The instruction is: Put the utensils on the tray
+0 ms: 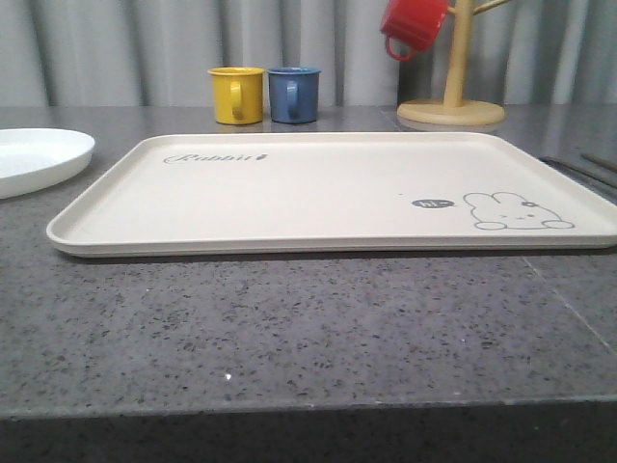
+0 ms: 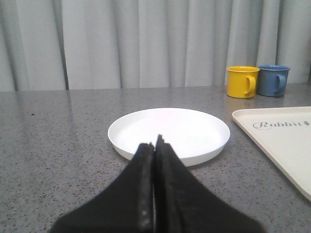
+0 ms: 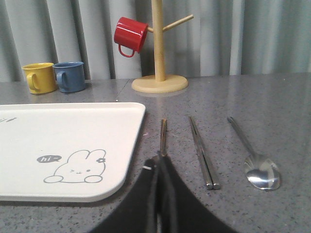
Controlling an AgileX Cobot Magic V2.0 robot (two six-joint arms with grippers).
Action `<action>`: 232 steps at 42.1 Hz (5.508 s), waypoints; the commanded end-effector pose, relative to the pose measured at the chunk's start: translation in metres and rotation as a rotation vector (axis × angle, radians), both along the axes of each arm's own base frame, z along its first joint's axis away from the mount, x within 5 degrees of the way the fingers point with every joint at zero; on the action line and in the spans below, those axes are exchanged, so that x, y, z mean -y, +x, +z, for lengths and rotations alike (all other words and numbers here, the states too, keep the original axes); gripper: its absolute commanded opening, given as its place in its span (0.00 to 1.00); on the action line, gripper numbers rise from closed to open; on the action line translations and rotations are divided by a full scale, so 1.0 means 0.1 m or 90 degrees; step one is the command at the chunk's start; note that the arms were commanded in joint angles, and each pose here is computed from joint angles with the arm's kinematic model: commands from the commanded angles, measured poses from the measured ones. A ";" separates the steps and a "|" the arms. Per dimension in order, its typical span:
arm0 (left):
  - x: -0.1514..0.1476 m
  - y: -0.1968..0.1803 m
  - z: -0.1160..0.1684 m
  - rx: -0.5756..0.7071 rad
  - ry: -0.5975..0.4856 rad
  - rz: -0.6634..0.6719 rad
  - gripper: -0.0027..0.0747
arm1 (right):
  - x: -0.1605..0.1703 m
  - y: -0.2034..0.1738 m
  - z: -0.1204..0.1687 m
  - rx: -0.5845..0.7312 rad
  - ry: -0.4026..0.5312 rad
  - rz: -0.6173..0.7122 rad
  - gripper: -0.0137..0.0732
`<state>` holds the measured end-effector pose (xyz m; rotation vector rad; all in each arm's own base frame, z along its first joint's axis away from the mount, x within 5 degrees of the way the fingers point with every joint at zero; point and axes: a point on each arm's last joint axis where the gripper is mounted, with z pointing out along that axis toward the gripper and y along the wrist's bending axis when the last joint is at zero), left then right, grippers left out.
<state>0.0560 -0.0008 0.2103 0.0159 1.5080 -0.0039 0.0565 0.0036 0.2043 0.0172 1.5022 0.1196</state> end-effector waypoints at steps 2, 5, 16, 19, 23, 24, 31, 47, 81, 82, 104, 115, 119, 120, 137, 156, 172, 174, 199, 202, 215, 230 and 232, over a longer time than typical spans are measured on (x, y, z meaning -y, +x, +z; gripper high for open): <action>-0.01 -0.02 0.04 0.056 -0.009 0.004 0.01 | 0.00 -0.02 0.09 0.062 -0.004 -0.001 0.08; -0.01 -0.02 0.04 0.056 -0.009 0.004 0.01 | 0.00 -0.02 0.09 0.062 -0.004 -0.001 0.08; -0.01 -0.02 0.04 0.056 -0.009 0.004 0.01 | 0.00 -0.02 0.09 0.062 -0.004 -0.001 0.08; -0.01 -0.02 0.04 0.056 -0.009 0.004 0.01 | 0.00 -0.02 0.09 0.062 -0.004 -0.001 0.08; -0.01 -0.02 0.04 0.056 -0.009 0.004 0.01 | 0.00 -0.02 0.09 0.062 -0.004 -0.001 0.08; -0.01 -0.02 0.04 0.056 -0.009 0.004 0.01 | 0.00 -0.02 0.09 0.062 -0.004 -0.001 0.08; -0.01 -0.02 0.05 0.063 -0.009 0.004 0.01 | 0.00 -0.03 0.13 0.092 -0.002 -0.001 0.08; 0.01 -0.30 1.09 0.150 -0.010 -0.012 0.01 | 0.03 -0.28 1.11 0.048 -0.023 -0.010 0.08; 0.05 0.47 1.50 -0.207 -0.002 -0.031 0.01 | 0.00 0.48 1.53 -0.267 -0.055 -0.016 0.12; 0.05 0.48 1.48 -0.219 -0.002 -0.031 0.01 | 0.00 0.48 1.52 -0.271 -0.055 -0.016 0.15; 0.02 0.94 1.28 -0.476 0.053 -0.018 0.67 | 0.00 0.54 1.47 -0.304 -0.057 -0.016 0.75; -0.06 1.47 1.22 -0.566 0.083 0.009 0.67 | 0.00 0.54 1.47 -0.304 -0.057 -0.016 0.75; -0.20 1.67 1.16 -0.596 0.061 0.045 0.67 | 0.00 0.54 1.47 -0.304 -0.057 -0.016 0.75; -0.25 1.71 1.16 -0.601 0.051 0.054 0.67 | 0.00 0.54 1.47 -0.304 -0.057 -0.016 0.75; -0.76 2.43 0.97 -0.591 -0.202 -0.006 0.67 | 0.00 0.54 1.47 -0.304 -0.057 -0.016 0.75; -0.86 2.85 0.73 -0.610 -0.229 -0.008 0.67 | 0.00 0.54 1.47 -0.304 -0.057 -0.016 0.75; -0.87 2.87 0.71 -0.606 -0.230 -0.003 0.64 | 0.00 0.54 1.47 -0.304 -0.057 -0.016 0.75; -0.87 2.87 0.70 -0.606 -0.230 -0.002 0.61 | 0.00 0.54 1.47 -0.304 -0.057 -0.016 0.75; -0.87 2.89 0.63 -0.629 -0.237 -0.009 0.10 | 0.00 0.54 1.47 -0.304 -0.057 -0.016 0.75; -0.87 2.89 0.63 -0.629 -0.237 -0.009 0.01 | 0.00 0.54 1.47 -0.304 -0.057 -0.016 0.75; -0.74 2.93 1.04 -0.603 -0.222 -0.070 0.01 | 0.00 0.54 1.47 -0.304 -0.057 -0.016 0.75; 0.41 3.00 1.41 -0.590 -0.125 -0.310 0.01 | 0.00 0.54 1.47 -0.304 -0.057 -0.016 0.75; 0.56 2.99 1.40 -0.597 -0.113 -0.334 0.01 | 0.00 0.54 1.47 -0.304 -0.057 -0.016 0.75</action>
